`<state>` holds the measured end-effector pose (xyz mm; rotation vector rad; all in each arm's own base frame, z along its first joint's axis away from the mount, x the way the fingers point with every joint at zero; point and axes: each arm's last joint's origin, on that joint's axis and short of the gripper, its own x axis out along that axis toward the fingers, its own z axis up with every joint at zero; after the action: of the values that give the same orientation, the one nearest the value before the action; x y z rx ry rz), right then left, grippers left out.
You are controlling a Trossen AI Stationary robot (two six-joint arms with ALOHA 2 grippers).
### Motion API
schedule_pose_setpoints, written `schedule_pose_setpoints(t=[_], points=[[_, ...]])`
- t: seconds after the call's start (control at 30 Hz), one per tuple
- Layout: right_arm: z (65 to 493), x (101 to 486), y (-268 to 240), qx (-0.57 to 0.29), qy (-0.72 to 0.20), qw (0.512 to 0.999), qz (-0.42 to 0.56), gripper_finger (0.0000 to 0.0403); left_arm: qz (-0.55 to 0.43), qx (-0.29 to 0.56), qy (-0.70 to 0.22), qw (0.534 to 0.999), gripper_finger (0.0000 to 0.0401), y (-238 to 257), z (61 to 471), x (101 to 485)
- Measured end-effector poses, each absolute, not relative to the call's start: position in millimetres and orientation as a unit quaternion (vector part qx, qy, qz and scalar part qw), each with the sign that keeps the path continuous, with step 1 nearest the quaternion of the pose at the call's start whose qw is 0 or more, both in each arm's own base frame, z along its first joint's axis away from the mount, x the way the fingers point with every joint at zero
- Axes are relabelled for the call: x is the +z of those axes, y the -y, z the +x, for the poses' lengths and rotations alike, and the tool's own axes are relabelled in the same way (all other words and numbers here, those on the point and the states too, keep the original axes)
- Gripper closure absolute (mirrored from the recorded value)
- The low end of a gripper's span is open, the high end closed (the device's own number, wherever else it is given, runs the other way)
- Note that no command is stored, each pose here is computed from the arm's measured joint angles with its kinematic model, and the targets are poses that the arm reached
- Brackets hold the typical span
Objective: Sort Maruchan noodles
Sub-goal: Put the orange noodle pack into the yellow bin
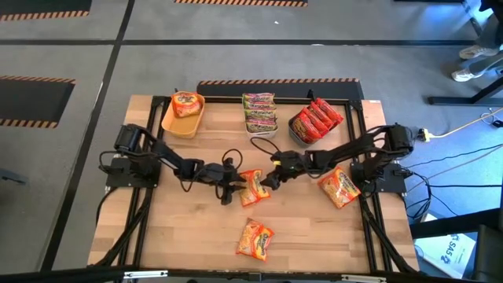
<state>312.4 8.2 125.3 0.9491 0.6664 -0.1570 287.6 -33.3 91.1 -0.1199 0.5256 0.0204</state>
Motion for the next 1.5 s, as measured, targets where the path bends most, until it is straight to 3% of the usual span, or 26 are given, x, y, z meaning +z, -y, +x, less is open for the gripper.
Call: schedule_pose_setpoints(t=[0.27,0.6,1.13,1.5], points=[[322,102,-11,-0.065,-0.310,0.811,0.493,0.0084,-0.055,0.016,-0.262,0.963,0.0273,33,289,90],[346,102,-13,-0.031,-0.293,0.821,0.489,0.0084,-0.052,0.017,-0.264,0.963,0.0273,33,288,89],[347,100,-13,-0.035,-0.298,0.825,0.479,0.0086,-0.052,0.017,-0.262,0.964,0.0273,33,288,89],[347,99,-13,-0.033,-0.301,0.830,0.468,0.0188,-0.052,0.017,-0.262,0.964,0.0273,33,288,89]])
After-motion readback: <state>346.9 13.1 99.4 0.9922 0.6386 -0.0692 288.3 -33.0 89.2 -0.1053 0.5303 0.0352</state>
